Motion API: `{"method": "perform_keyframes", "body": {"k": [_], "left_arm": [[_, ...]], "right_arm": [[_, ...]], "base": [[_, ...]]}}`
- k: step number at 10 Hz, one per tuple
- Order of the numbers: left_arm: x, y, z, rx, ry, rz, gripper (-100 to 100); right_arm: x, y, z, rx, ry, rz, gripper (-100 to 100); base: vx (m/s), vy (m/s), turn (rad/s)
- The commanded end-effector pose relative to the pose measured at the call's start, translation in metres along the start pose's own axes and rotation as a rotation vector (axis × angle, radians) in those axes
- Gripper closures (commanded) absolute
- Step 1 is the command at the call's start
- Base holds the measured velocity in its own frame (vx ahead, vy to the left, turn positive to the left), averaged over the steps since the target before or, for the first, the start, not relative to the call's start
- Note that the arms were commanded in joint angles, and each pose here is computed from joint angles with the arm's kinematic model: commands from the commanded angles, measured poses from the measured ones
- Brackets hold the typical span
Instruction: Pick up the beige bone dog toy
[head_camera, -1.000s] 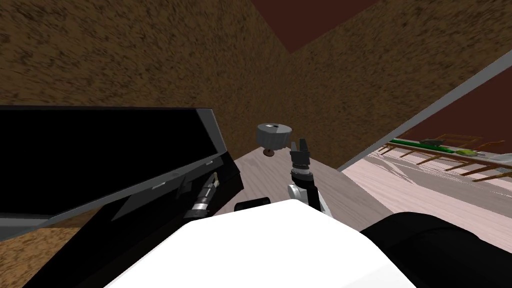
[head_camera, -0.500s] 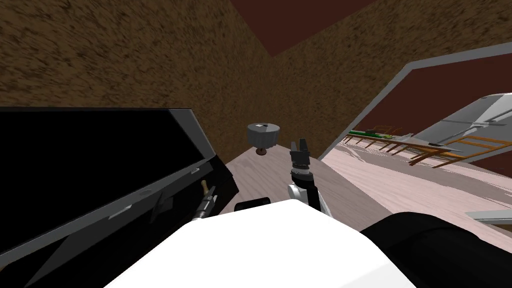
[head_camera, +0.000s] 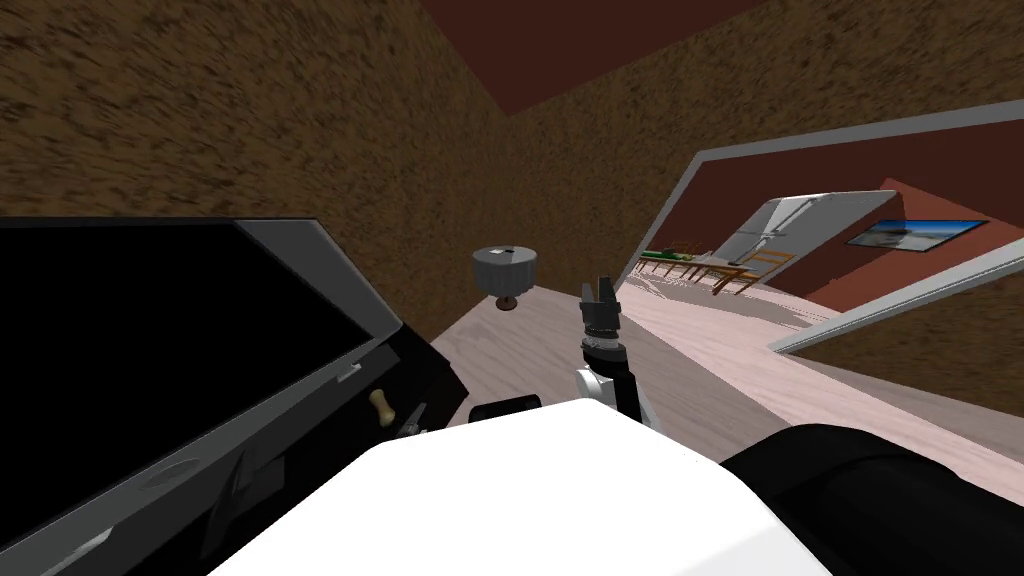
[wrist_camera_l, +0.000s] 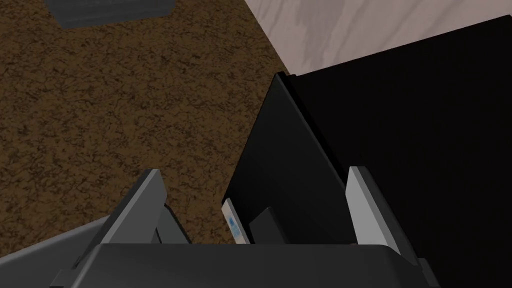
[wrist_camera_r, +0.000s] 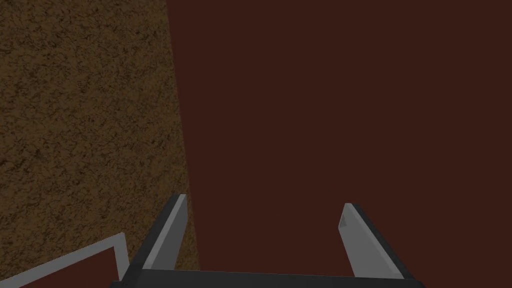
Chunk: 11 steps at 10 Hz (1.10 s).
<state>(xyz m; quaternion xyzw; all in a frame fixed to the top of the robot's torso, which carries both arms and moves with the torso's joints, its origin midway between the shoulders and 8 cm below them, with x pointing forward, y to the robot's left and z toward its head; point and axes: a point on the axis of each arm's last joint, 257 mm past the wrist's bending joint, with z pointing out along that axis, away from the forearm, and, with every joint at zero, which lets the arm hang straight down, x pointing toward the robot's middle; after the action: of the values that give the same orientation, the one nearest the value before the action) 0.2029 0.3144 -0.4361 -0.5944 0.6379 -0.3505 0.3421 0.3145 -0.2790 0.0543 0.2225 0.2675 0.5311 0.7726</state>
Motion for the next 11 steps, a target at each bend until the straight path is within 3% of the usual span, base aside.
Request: {"method": "perform_keyframes", "body": {"k": [1,2,3,5,6,9,10,11], "left_arm": [[-0.007,0.043,-0.018,-0.105,-0.008,-0.02,-100],[-0.01,0.066,-0.028,-0.159,-0.012,-0.031,-100],[-0.011,0.069,-0.029,-0.165,-0.014,-0.031,-100],[-0.02,0.113,-0.054,-0.275,-0.028,-0.048,-100],[-0.021,0.114,-0.054,-0.277,-0.028,-0.048,-100],[-0.034,0.168,-0.092,-0.415,-0.051,-0.062,-100],[-0.035,0.17,-0.094,-0.42,-0.053,-0.062,-100],[-0.04,0.186,-0.106,-0.462,-0.062,-0.064,-100]], "right_arm": [[0.0,0.0,0.0,0.0,0.0,0.0,0],[0.0,0.0,0.0,0.0,0.0,0.0,0],[0.0,0.0,0.0,0.0,0.0,0.0,0],[0.0,0.0,0.0,0.0,0.0,0.0,0],[0.0,0.0,0.0,0.0,0.0,0.0,0],[0.0,0.0,0.0,0.0,0.0,0.0,0],[0.0,0.0,0.0,0.0,0.0,0.0,0],[0.0,0.0,0.0,0.0,0.0,0.0,0]], "base": [[0.041,0.067,-0.434],[0.05,0.075,-0.462],[0.03,0.062,-0.241],[0.025,0.071,-0.373],[0.019,0.082,-0.171],[0.033,0.107,-0.371],[0.021,0.103,-0.174],[0.012,0.077,-0.249]]}}
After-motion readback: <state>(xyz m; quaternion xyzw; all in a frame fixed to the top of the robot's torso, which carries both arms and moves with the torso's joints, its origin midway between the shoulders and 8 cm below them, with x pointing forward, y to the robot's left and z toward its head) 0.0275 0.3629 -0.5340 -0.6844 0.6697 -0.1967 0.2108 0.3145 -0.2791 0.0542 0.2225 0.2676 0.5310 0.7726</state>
